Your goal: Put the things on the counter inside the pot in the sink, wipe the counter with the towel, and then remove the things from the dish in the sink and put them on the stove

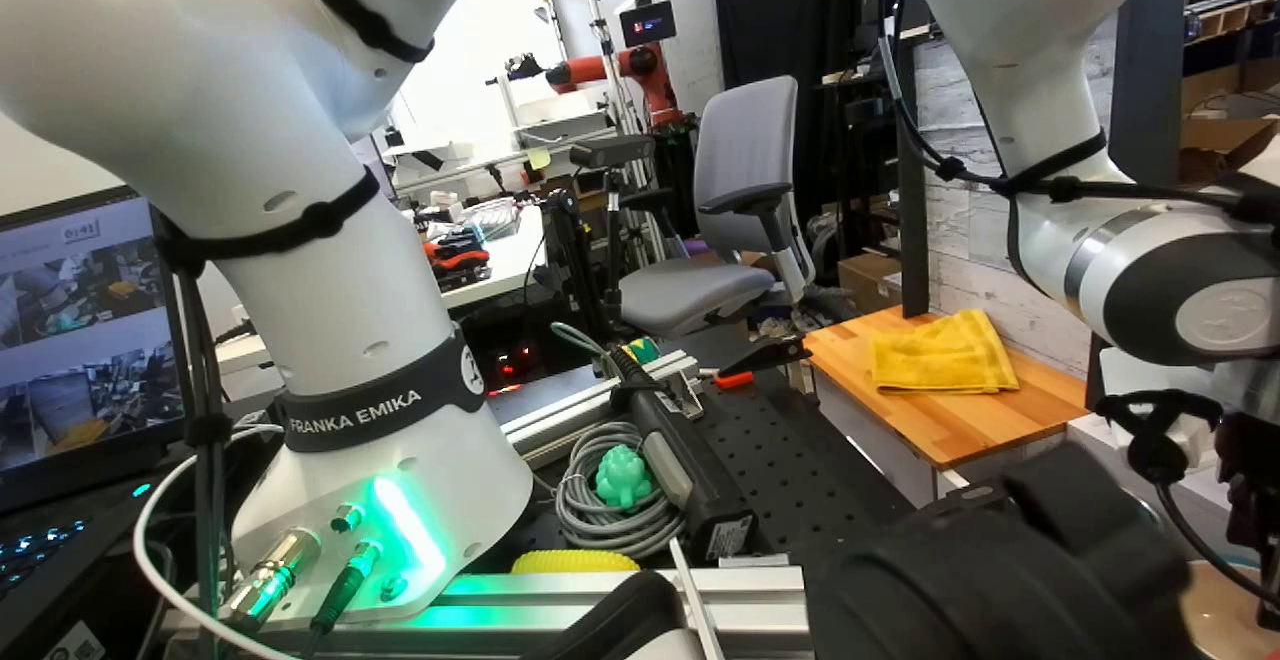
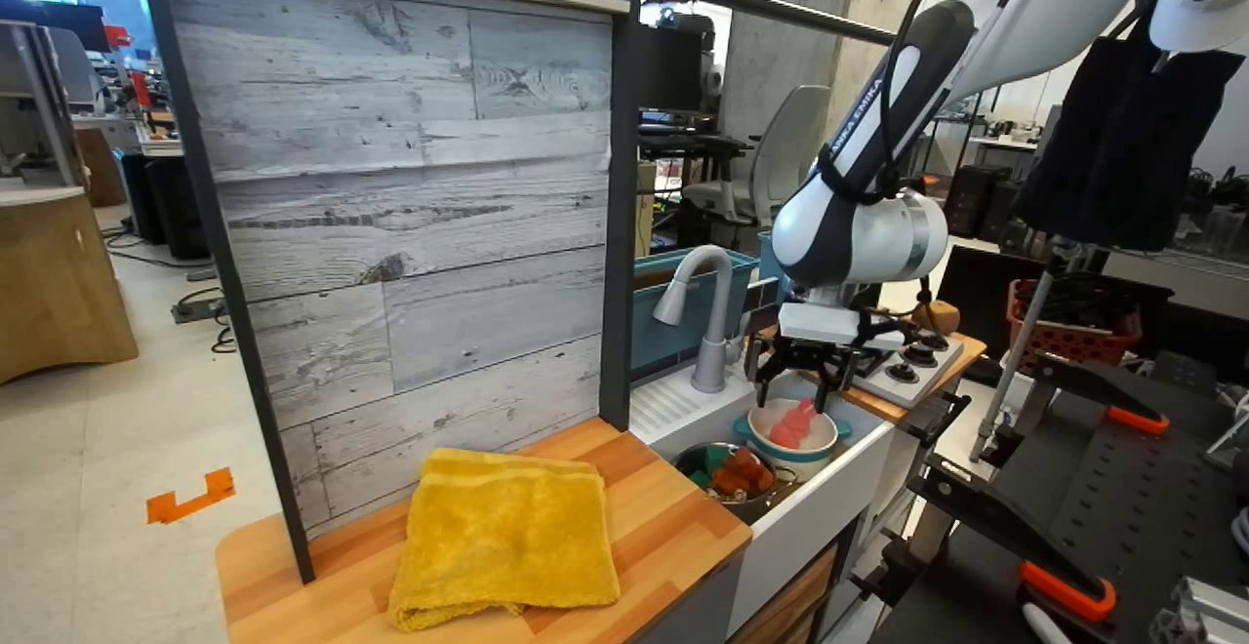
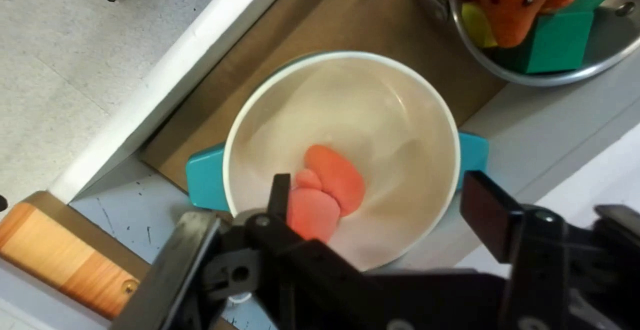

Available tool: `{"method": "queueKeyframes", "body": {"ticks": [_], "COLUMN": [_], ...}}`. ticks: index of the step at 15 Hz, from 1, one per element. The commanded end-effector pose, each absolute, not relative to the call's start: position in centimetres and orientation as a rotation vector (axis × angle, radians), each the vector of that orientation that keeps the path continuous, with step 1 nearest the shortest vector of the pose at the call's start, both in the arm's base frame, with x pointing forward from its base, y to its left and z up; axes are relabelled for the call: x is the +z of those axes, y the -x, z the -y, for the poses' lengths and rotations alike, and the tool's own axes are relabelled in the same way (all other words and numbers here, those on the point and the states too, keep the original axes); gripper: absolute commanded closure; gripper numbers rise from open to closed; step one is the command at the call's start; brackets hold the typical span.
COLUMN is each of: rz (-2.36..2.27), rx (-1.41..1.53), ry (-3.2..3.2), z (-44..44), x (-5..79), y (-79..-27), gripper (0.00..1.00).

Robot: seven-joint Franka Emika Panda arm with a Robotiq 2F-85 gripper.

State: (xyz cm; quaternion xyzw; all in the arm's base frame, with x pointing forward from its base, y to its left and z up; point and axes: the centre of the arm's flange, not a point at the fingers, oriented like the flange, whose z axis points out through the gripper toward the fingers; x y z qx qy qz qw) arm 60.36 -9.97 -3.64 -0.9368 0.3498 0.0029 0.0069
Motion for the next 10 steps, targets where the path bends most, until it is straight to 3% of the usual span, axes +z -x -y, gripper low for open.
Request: {"method": "queueKeyframes", "body": {"ticks": [1,5,10], "rz": [-1.161,-1.247,-1.320], "rx": [0.003,0.022,0.038], "ry": [2.923,2.927,2.927], "z": [9.4,9.6,10.3], "x": [-6.0,-8.5,-9.3], "y": [-62.4,-63.0,-63.0], "gripper": [0.04,0.15,0.14]}}
